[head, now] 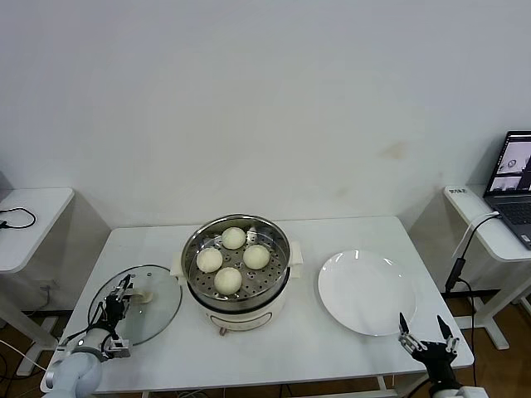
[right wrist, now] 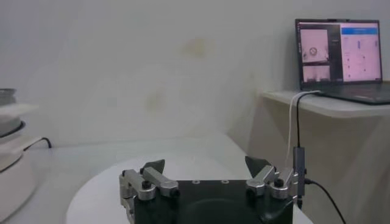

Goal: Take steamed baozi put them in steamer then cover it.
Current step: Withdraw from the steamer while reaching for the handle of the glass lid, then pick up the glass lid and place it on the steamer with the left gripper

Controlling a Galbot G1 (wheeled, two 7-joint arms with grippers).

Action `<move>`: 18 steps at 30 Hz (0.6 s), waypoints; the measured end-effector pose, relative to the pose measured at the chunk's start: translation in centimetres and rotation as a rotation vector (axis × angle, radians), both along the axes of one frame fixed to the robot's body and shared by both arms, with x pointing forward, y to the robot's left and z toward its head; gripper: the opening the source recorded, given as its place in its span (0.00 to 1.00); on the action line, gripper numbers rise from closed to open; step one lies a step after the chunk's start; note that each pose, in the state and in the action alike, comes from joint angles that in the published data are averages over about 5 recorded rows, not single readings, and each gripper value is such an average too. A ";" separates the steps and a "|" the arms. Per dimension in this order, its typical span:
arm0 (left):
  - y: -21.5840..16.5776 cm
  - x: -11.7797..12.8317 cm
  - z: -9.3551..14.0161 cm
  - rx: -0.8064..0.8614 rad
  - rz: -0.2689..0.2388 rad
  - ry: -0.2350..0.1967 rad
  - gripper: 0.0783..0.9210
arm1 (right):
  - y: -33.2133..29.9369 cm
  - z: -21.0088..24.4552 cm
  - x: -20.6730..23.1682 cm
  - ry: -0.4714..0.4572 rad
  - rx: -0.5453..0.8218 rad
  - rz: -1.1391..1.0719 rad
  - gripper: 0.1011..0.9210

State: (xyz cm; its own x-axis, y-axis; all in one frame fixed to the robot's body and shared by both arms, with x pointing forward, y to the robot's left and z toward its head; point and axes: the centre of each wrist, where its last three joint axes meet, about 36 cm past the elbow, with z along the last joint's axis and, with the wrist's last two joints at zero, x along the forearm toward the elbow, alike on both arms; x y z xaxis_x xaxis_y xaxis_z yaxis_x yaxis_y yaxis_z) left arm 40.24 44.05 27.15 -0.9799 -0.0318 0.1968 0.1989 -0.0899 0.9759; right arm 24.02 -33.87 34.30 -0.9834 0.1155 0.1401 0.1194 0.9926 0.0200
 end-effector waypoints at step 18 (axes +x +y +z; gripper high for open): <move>-0.3 -1.8 2.4 -0.020 0.024 -0.108 0.07 | 0.9 0.3 0.0 -0.011 -0.026 0.057 0.88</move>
